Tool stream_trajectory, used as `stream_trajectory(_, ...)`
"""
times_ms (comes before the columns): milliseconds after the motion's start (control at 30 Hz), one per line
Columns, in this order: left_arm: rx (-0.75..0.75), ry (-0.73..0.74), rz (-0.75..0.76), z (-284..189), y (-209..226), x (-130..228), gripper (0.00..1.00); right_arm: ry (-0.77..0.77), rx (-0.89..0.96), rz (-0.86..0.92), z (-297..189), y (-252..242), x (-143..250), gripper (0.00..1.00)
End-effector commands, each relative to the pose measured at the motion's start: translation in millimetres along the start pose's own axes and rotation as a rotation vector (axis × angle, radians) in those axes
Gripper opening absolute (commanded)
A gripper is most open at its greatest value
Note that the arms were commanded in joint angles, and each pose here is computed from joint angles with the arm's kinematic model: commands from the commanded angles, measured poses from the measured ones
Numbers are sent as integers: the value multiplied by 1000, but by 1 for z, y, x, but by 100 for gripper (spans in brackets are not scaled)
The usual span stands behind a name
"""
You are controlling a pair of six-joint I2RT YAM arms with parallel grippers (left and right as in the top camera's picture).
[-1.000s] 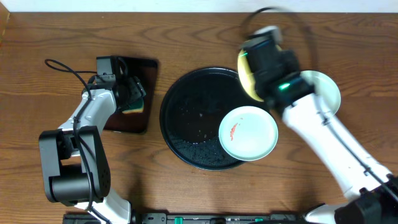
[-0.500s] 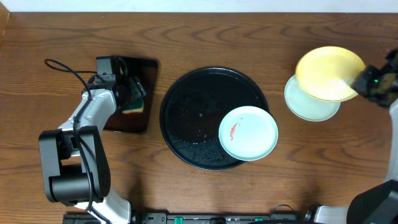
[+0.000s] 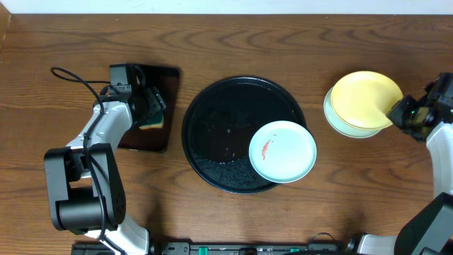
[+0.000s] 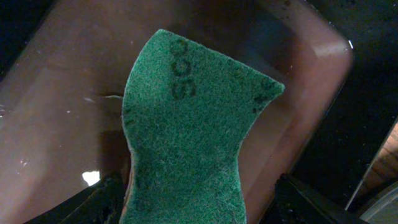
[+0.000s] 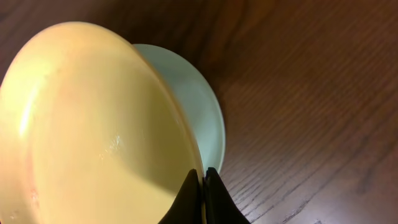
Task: Clean dirty plates on tray and stack at the side
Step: 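Release the yellow plate and move the right gripper to the sauce-stained plate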
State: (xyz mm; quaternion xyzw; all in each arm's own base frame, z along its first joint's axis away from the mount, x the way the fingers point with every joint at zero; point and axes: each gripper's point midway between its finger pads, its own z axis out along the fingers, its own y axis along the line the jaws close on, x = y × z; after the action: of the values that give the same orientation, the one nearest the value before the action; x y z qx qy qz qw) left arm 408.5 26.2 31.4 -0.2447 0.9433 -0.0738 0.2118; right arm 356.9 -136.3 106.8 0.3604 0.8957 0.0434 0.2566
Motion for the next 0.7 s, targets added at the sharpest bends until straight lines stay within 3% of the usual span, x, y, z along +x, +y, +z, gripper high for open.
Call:
stream_trajectory(0,5,-1,5,-1,0,-2,78,-67,-8,49,3,-2,-8,1)
stream_trajectory(267,4,-1,5,-1,0,-2,79,-43,26,74,37,-11,-4,1)
stream_trajectory(300,5,-1,5,-1,0,-2,78,-28,26,75,43,-12,-1,5)
stream_trajectory(367,5,-1,5,-1,0,-2,79,15,9,77,56,-10,8,28)
stream_trajectory(467,4,-1,5,-1,0,-2,78,37,-14,72,60,-7,12,38)
stream_trajectory(500,5,-1,5,-1,0,-2,78,37,-35,40,58,-2,11,52)
stream_trajectory(567,5,-1,5,-1,0,-2,79,34,-59,27,50,5,8,64)
stream_trajectory(667,5,-1,5,-1,0,-2,78,-1,-84,18,22,15,-4,65)
